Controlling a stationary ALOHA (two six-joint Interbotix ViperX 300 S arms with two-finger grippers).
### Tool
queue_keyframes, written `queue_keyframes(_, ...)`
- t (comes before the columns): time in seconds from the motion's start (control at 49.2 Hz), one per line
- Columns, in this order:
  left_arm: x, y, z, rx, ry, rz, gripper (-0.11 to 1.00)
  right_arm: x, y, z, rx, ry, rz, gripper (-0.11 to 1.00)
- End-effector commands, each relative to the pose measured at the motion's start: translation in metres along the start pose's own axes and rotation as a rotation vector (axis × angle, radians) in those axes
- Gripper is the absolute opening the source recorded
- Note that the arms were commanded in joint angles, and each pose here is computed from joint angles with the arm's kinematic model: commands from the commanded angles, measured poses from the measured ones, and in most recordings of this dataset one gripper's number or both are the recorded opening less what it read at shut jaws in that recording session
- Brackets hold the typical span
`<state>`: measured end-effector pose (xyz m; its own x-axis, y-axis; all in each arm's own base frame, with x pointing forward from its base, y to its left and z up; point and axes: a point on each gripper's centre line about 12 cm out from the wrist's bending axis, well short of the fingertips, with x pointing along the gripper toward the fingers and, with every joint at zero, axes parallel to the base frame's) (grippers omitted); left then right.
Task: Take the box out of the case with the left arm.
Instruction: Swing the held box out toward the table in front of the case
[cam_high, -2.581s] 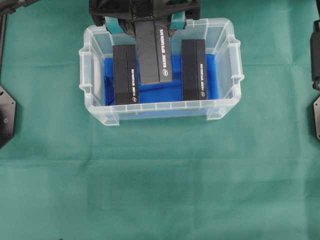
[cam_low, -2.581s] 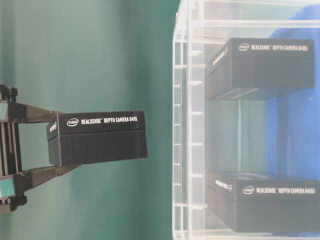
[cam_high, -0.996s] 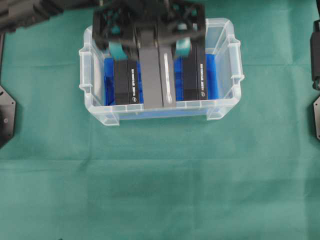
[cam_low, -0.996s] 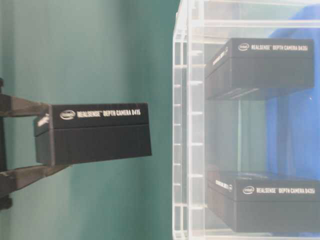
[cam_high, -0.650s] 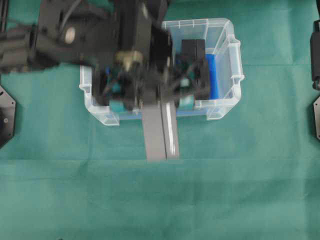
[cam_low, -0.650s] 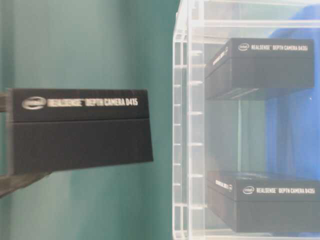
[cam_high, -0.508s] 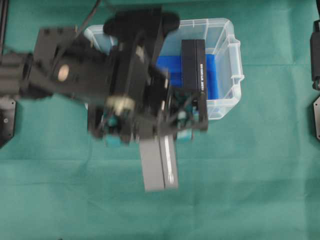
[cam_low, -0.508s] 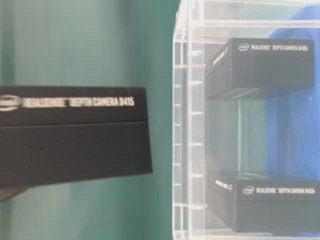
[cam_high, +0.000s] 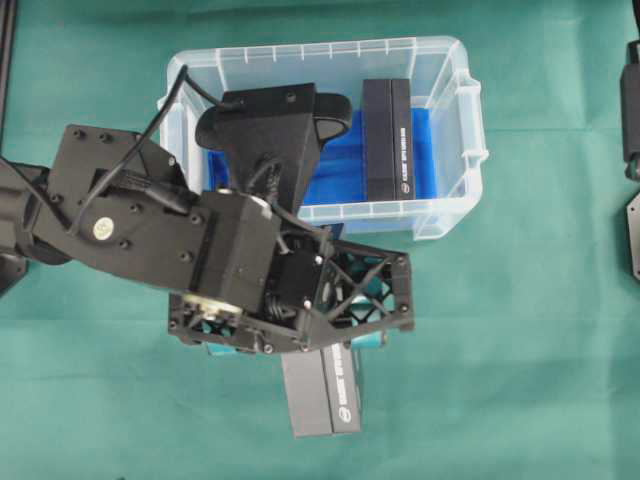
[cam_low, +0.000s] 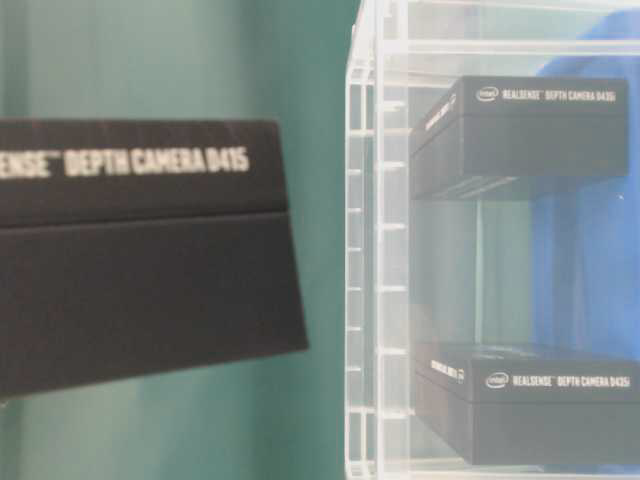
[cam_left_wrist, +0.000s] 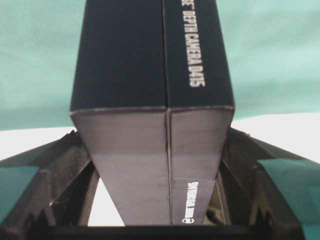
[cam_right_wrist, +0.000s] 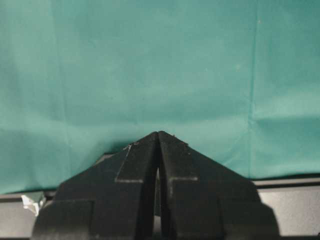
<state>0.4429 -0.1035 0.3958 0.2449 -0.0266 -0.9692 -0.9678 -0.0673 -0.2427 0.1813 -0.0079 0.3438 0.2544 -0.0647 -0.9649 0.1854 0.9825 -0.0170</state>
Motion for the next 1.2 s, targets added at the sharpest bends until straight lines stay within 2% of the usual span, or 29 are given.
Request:
queue_keyframes(0.0, -0.022, 0.007, 0.002, 0.002, 0.011, -0.048, 0.6, -0.003, 0.0, 0.001, 0.004, -0.008, 0.004, 0.0)
queue_keyframes(0.346, 0.02, 0.008, 0.001, 0.006, 0.005, -0.029, 0.6, -0.003, 0.0, 0.001, 0.002, -0.01, 0.005, 0.0)
queue_keyframes(0.671, 0.08, 0.015, 0.005, 0.004, 0.013, -0.065, 0.6, -0.003, 0.0, 0.001, 0.004, -0.007, 0.004, 0.0)
queue_keyframes(0.935, 0.133, 0.024, 0.005, 0.01, 0.015, -0.039, 0.6, -0.002, 0.0, 0.001, 0.004, -0.009, 0.003, 0.0)
queue_keyframes(1.179, 0.172, 0.029, 0.008, 0.008, 0.024, -0.062, 0.6, 0.003, 0.0, -0.001, 0.003, 0.005, 0.002, 0.0)
